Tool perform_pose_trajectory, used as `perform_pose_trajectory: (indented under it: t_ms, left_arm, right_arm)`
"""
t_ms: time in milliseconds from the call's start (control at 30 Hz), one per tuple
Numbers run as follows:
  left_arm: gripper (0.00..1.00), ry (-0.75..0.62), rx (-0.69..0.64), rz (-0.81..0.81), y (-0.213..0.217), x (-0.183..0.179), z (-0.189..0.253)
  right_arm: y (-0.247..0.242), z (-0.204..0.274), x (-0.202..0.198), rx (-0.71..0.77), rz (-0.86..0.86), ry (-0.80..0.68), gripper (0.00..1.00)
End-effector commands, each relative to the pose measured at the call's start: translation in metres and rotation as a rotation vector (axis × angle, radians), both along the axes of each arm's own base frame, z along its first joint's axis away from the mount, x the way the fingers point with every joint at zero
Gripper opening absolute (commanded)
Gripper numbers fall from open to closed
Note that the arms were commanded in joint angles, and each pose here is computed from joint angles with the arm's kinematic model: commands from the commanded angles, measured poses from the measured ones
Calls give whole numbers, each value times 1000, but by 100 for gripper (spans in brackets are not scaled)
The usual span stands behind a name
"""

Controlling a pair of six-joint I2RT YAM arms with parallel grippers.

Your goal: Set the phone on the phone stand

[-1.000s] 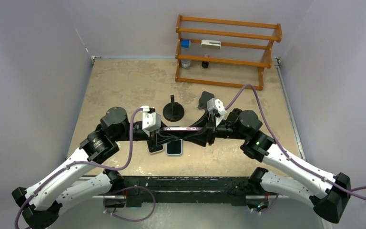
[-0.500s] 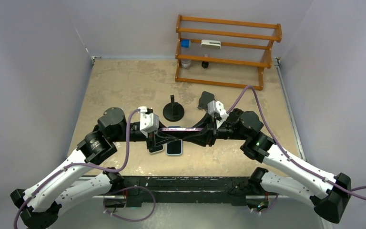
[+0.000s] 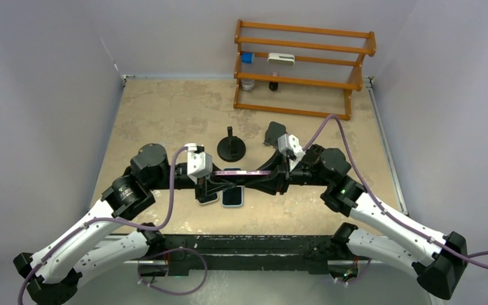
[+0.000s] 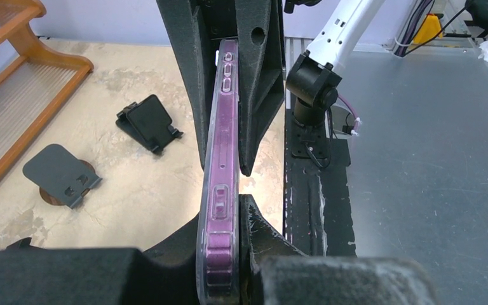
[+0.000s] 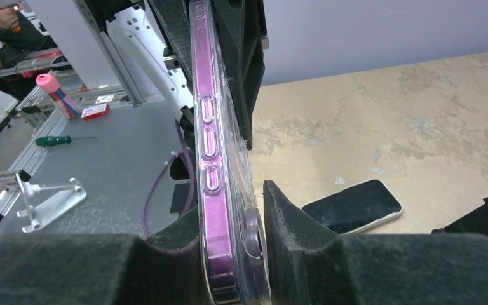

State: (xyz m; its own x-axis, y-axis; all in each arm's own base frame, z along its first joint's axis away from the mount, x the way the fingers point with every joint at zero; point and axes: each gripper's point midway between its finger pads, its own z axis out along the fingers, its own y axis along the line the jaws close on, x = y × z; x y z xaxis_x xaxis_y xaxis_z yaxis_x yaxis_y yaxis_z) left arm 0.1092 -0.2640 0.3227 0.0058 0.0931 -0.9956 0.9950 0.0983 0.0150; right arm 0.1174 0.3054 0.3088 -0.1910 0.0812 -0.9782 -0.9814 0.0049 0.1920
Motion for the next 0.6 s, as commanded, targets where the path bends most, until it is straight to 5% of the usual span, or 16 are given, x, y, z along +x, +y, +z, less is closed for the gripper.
perform_pose_trajectory:
  t_ms: [0,100,200,367,433,500,567]
  left_arm:
    - [0,-157,-126,-23,9,-12,55]
    - [0,-152,-125,-21,8,-10,53]
    - [0,-147,-122,-20,7,-9,51]
    - [0,-137,-111,37,6,4,47]
    - [23,-115,-97,84,4,14,43]
    - [57,-91,-69,116,1,24,34]
    - [73,-77,-31,154,-3,37,23]
  right_arm:
    - [-8,4,11,27,-51,-2,28]
    - [-6,2,10,28,-33,1,24]
    - [-5,0,11,23,-23,7,0]
    - [-9,7,14,57,-62,-1,0]
    - [-13,15,20,88,-105,-4,0]
    - [-19,22,29,120,-157,-13,0]
    - [-25,29,37,152,-195,-21,0]
